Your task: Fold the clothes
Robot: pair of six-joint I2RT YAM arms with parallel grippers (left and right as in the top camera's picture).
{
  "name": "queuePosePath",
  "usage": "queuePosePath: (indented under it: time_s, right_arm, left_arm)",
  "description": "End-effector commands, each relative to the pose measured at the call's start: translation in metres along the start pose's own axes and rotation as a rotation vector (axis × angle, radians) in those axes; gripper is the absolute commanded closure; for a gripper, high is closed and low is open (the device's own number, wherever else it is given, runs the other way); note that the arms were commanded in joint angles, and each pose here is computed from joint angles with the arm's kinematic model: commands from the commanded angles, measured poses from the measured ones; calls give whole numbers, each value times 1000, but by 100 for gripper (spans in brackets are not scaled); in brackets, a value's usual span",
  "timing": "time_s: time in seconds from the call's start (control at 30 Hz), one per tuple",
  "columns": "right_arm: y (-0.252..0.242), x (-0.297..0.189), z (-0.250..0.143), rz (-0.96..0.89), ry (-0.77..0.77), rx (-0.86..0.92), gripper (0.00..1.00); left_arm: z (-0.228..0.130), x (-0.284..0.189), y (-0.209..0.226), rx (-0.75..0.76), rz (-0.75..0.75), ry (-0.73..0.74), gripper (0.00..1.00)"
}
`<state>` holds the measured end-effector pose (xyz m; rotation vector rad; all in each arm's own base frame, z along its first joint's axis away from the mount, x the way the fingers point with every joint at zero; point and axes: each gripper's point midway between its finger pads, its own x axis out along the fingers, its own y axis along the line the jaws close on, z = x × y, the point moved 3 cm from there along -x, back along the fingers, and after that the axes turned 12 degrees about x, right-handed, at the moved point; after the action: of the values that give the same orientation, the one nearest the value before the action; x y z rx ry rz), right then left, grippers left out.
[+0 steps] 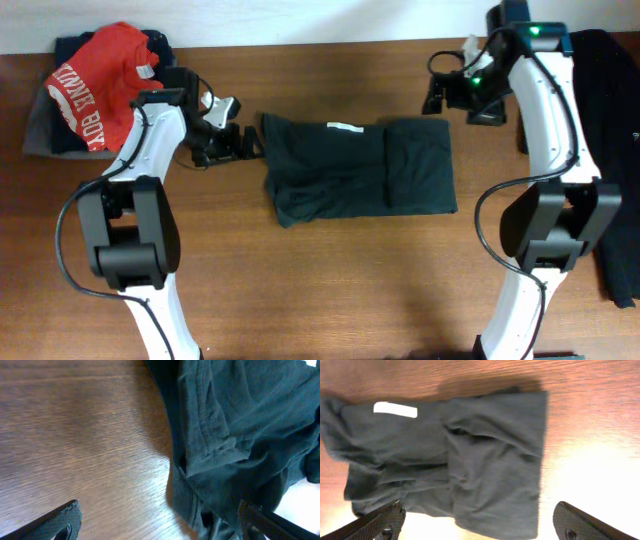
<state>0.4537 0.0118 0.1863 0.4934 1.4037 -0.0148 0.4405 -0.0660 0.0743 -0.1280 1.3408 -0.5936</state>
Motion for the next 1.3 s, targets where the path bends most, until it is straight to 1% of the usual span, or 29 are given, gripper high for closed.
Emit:
queuePosePath:
  time_s: [0.0, 0.13, 0.27, 0.4, 0.5, 0.63, 0.73, 0.77, 0.93, 0.97, 1.03, 1.1, 1.13, 1.17, 1.27]
  right_arm:
    - [-18, -7, 7, -26, -22, 31, 1]
    - [-28, -10, 10, -28, -29, 54, 1]
    - [-28, -10, 10, -28, -30, 55, 1]
    - [-28, -10, 10, -28, -30, 54, 1]
    - [-28, -10, 10, -28, -30, 55, 1]
    - [-28, -10, 10, -28, -30, 54, 1]
    - [-28, -10, 10, -28, -30, 54, 1]
    - [-28, -10, 10, -28, -30, 55, 1]
    - [-28, -10, 10, -28, -29, 55, 1]
    - [-28, -10, 10, -29, -29, 55, 1]
    - [-29, -10, 10, -32, -30, 55, 1]
    - [-30, -10, 11, -42, -33, 55, 1]
    - [-31, -10, 11, -46, -34, 55, 1]
    - [-31, -10, 11, -46, -33, 55, 1]
    - [-31, -9, 10, -47, -29, 57, 1]
  left_arm:
    - [-10, 21, 1, -54, -89, 27, 1]
    - [-9, 33, -5, -75, -171, 19, 1]
    - [-16, 48, -8, -137, -183, 72, 1]
    - [-20, 64, -21, -127, -208, 108, 1]
    - [-23, 76, -33, -136, -214, 144, 1]
    - [-25, 90, -52, -109, -221, 176, 1]
    - [-23, 98, -64, -97, -217, 182, 1]
    - [-21, 104, -69, -98, -196, 179, 1]
    - [-14, 111, -73, -91, -159, 156, 1]
    - [-13, 111, -73, -90, -158, 152, 6]
    - [-12, 111, -73, -86, -157, 147, 25]
    - [-12, 112, -70, -84, -136, 147, 34]
    - [-13, 112, -66, -82, -108, 150, 53]
    - [-13, 112, -63, -81, -86, 152, 65]
    - [-15, 112, -51, -122, -6, 162, 89]
